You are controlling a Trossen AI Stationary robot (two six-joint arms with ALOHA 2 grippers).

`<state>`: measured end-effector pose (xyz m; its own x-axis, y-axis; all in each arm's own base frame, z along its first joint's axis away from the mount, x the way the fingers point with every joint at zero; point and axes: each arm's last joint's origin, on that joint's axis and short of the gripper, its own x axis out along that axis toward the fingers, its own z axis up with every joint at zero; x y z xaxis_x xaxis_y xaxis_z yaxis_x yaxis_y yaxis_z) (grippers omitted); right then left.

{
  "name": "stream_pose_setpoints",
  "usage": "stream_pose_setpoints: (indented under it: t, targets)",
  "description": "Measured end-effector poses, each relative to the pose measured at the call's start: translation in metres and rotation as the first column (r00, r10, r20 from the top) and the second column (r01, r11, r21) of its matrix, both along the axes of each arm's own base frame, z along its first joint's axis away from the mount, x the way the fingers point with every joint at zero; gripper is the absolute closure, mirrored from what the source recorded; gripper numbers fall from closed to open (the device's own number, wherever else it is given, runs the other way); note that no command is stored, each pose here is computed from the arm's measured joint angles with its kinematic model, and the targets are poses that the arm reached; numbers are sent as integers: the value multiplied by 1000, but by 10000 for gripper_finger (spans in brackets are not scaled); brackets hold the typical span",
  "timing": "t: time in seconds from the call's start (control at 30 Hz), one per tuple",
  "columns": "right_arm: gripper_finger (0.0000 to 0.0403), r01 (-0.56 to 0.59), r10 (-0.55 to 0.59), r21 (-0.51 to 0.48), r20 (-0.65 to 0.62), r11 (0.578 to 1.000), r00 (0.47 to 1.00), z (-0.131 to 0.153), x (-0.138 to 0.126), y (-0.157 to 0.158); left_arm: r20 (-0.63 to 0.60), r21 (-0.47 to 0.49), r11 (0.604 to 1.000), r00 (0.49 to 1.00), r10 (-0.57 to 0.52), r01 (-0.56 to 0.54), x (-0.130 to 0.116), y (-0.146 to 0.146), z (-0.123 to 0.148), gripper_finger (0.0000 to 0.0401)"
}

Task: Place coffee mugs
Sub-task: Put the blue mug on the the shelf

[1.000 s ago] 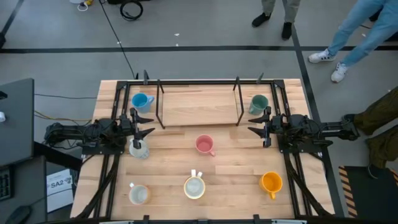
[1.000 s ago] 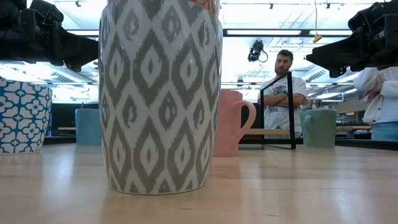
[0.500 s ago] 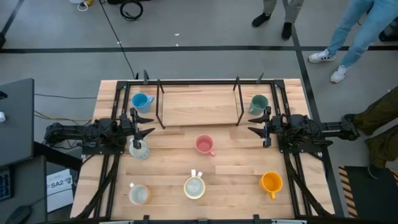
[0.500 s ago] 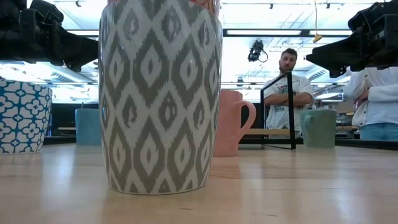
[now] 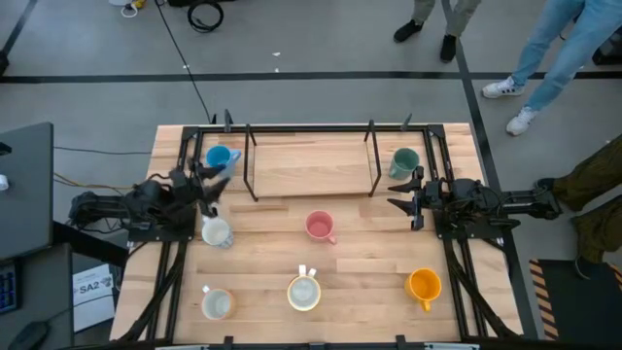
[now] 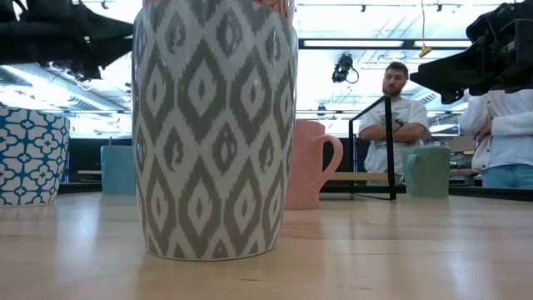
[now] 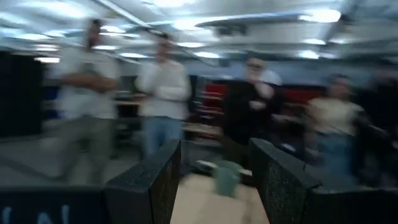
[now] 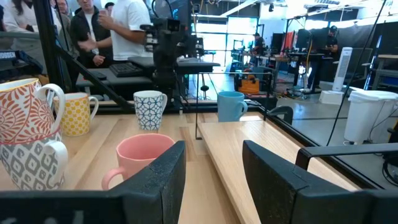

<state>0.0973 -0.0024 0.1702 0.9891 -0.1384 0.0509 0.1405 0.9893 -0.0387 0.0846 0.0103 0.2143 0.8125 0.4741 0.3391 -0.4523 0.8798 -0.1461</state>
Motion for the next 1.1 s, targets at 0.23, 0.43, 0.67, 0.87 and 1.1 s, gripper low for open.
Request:
stream_pose_setpoints:
  t: [0.23, 0.43, 0.67, 0.87, 1.1]
  targets:
    - [238, 1, -1, -5, 6, 1000, 1000, 1, 0, 0, -68, -105, 964, 968, 240, -246, -17, 7, 51, 223]
    - [238, 1, -1, -5, 6, 1000, 1000, 1, 0, 0, -224, -141, 928, 924, 310, -346, -26, 12, 97, 240]
    - [238, 1, -1, -8, 6, 1000, 1000, 1, 0, 0, -417, -80, 886, 823, 385, -456, -11, 20, 142, 241]
    - [238, 1, -1, -8, 6, 1000, 1000, 1, 0, 0, -655, -39, 866, 667, 355, -499, 12, 40, 170, 241]
    - [238, 1, -1, -8, 6, 1000, 1000, 1, 0, 0, -927, -117, 852, 365, 91, -511, 37, 95, 159, 241]
